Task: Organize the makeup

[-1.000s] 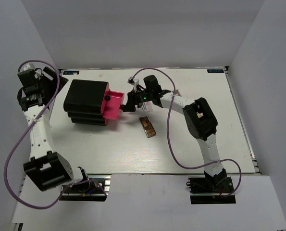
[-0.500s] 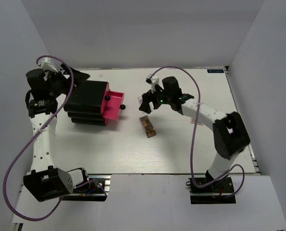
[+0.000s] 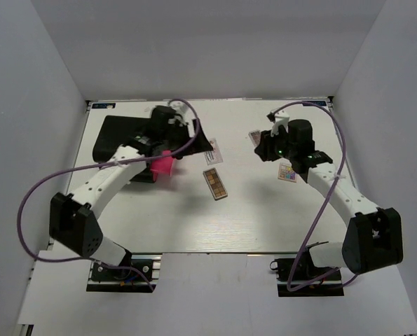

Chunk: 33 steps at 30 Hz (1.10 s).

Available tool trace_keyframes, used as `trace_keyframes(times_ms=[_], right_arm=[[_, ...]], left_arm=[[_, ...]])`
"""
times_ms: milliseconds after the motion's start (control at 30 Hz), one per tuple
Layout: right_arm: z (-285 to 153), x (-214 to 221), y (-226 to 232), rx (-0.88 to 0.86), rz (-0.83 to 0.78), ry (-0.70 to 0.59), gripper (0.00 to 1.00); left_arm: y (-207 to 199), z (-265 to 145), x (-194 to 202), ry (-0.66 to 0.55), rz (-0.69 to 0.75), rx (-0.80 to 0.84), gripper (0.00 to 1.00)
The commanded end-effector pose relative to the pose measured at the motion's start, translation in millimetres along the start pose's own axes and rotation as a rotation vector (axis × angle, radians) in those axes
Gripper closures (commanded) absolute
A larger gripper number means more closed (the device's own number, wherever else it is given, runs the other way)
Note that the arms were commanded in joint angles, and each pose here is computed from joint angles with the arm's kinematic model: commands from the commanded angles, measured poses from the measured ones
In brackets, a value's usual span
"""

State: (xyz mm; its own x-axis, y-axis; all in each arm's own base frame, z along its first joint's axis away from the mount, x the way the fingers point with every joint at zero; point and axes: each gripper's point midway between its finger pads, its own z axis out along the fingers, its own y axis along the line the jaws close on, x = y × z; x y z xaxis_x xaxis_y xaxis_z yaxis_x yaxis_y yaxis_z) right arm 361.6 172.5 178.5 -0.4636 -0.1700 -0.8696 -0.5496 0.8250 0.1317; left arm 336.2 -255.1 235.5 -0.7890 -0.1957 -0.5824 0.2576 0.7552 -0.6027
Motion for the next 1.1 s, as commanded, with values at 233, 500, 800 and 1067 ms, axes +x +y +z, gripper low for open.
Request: trace_keyframes(times_ms=[233,500,800,1067], right_arm=[[-32,11,-49,0.089,0.141,-0.005,0.60],[-46,6,-58,0.097,0.162,-0.057,0.56],[-55,4,-57,0.058,0.183,-0.090,0.55],[-56,5,-55,0.025,0.201,-0.093,0.53]], left_arm=[[16,56,65,0.015,0.139,-0.447,0.14],[23,90,89,0.013,0.126,-0.558,0.26],[49,118,102,0.042,0.068,-0.722,0.13],[60,129,115,0.036,0.017,-0.737,0.10]])
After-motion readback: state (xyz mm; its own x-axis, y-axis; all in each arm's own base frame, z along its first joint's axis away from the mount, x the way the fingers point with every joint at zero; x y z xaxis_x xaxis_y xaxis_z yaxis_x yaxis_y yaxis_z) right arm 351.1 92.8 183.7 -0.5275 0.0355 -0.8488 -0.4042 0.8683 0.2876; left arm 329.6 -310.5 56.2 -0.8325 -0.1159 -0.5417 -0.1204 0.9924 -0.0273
